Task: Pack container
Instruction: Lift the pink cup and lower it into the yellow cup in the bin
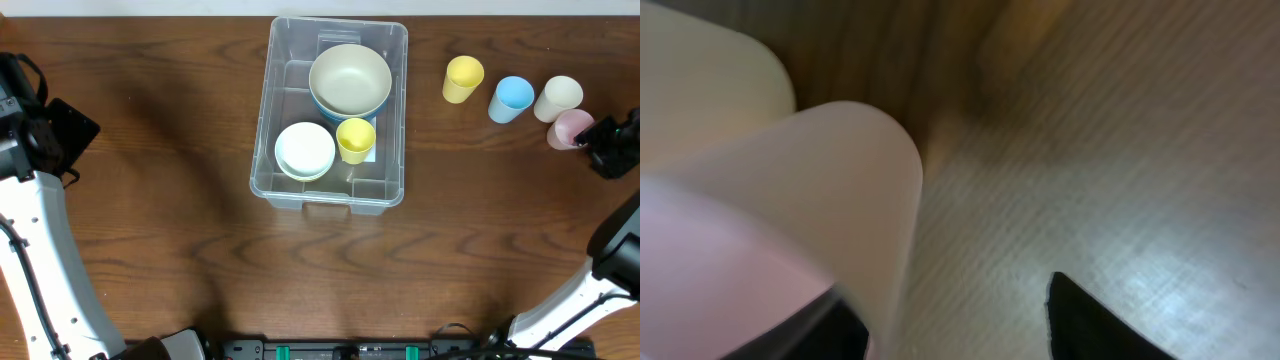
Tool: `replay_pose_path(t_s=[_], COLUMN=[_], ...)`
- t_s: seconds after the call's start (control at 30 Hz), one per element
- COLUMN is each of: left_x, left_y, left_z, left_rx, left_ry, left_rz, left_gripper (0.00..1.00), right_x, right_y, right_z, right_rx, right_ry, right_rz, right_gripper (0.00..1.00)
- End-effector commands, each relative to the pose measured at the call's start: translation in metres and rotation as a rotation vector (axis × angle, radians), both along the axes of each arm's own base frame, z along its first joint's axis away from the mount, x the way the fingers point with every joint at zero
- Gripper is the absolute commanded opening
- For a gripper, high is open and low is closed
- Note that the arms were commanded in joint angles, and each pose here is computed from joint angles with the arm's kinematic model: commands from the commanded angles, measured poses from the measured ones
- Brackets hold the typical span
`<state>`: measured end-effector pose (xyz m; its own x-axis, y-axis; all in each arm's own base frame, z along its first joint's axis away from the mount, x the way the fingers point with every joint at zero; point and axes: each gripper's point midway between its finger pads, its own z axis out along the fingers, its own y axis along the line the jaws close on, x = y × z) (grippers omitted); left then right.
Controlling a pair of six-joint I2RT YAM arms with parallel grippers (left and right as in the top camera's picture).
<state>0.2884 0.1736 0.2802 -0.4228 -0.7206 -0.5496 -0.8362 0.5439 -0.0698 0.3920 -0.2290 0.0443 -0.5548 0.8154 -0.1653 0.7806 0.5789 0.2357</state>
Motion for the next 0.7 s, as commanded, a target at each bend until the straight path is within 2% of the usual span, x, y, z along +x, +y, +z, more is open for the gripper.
replay_pose_path(t_s=[0.0, 0.07, 0.17, 0.3, 0.5, 0.67], left_x=[-0.001, -0.001, -0.001, -0.001, -0.001, -0.001], left_y=[0.003, 0.003, 0.003, 0.003, 0.003, 0.003], left_z=[0.005, 0.005, 0.005, 0.005, 0.005, 0.005], left_rx=[0.018, 0.018, 0.018, 0.018, 0.018, 0.018], left_ry=[0.001, 0.000, 0.000, 0.001, 0.001, 0.001], left_rz=[0.000, 0.000, 0.000, 0.000, 0.000, 0.000], left_gripper=[0.98, 0.98, 0.98, 0.98, 0.98, 0.98], right_x=[0.007, 0.008, 0.011, 0.015, 0.028, 0.049], right_y=[0.003, 0.002, -0.002, -0.003, 0.030, 0.121], right_z=[-0.008, -0.009, -0.004, 0.023, 0.091, 0.143], right_rx=[0.026, 0.019, 0.004, 0.001, -0.026, -0.065], right_ry=[-0.010, -0.012, -0.023, -0.034, -0.072, -0.152], right_rz=[0.017, 0.016, 0.013, 0.017, 0.103, 0.329], right_gripper=[0.46, 0.38, 0.20, 0.01, 0.01, 0.01])
